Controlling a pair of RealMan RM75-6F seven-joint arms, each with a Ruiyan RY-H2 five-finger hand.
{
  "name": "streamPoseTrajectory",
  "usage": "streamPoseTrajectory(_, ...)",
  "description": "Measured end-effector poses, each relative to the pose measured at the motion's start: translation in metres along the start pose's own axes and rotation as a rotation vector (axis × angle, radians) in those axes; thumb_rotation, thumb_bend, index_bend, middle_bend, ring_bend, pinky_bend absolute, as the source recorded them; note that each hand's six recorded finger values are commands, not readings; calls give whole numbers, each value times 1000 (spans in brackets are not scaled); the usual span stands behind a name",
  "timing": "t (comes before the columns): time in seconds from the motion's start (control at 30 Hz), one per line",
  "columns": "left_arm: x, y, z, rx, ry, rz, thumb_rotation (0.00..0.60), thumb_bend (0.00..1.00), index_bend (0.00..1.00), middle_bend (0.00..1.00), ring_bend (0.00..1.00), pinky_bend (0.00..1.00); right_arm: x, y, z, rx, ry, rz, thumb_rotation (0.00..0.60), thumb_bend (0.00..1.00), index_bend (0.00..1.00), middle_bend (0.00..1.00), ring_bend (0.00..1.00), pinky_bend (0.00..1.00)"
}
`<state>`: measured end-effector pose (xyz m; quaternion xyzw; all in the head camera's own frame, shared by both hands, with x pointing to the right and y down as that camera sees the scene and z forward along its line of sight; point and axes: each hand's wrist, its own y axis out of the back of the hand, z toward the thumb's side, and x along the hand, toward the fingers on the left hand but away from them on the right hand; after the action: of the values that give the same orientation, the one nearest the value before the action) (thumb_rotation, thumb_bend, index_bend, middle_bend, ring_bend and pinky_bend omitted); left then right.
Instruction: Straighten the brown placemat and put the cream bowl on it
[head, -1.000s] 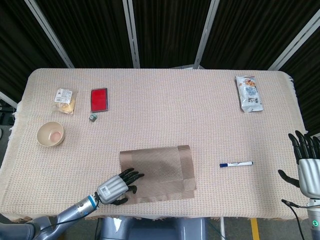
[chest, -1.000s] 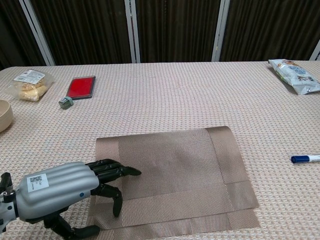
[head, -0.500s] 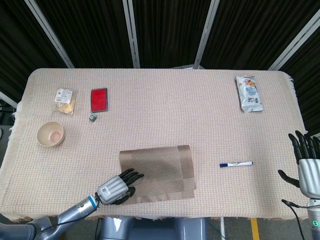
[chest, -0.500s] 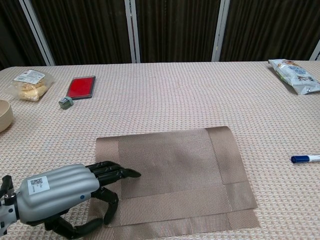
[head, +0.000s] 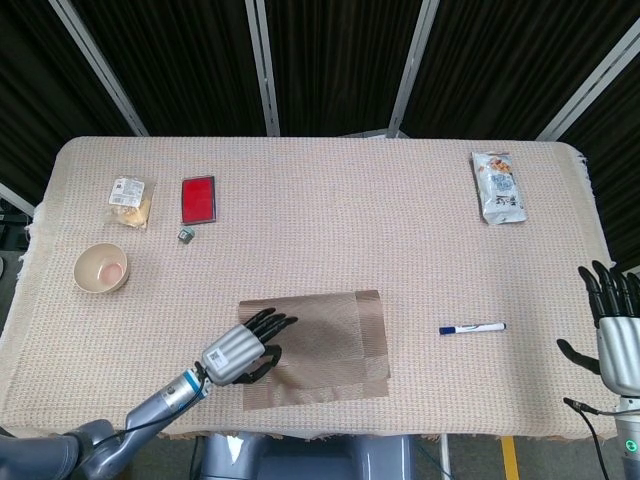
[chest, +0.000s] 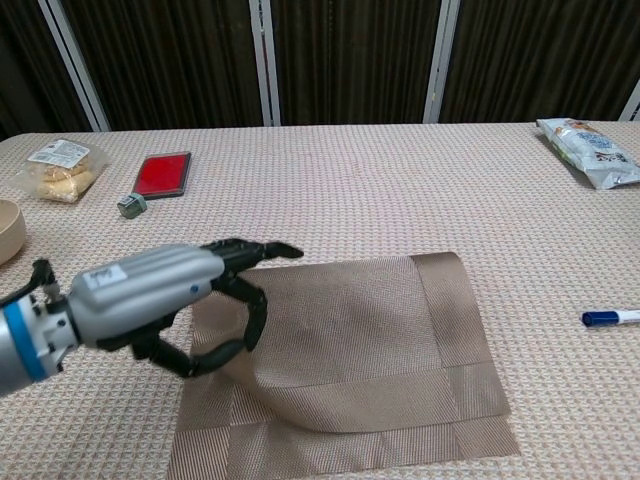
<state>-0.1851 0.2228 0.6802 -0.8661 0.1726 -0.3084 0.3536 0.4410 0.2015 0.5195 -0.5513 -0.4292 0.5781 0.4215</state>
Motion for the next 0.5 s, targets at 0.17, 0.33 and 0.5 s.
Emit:
streamPoseTrajectory(0.17,39,42,-18,-28,77,84,600,513,637,0,0,0,-2,-2,-2,8,-16,5,600,0,0,0,0,0)
streamPoseTrajectory(0.33,83,84,-50,-86,207,152,600,515,646,0,0,0,-5,-3,-7,13,-42,6,600,0,0,0,0,0)
streamPoseTrajectory(0.5,110,114,-94,-87,342,202,600,517,651,0,0,0,-7,-4,-15,23,-75,9,600,0,0,0,0,0)
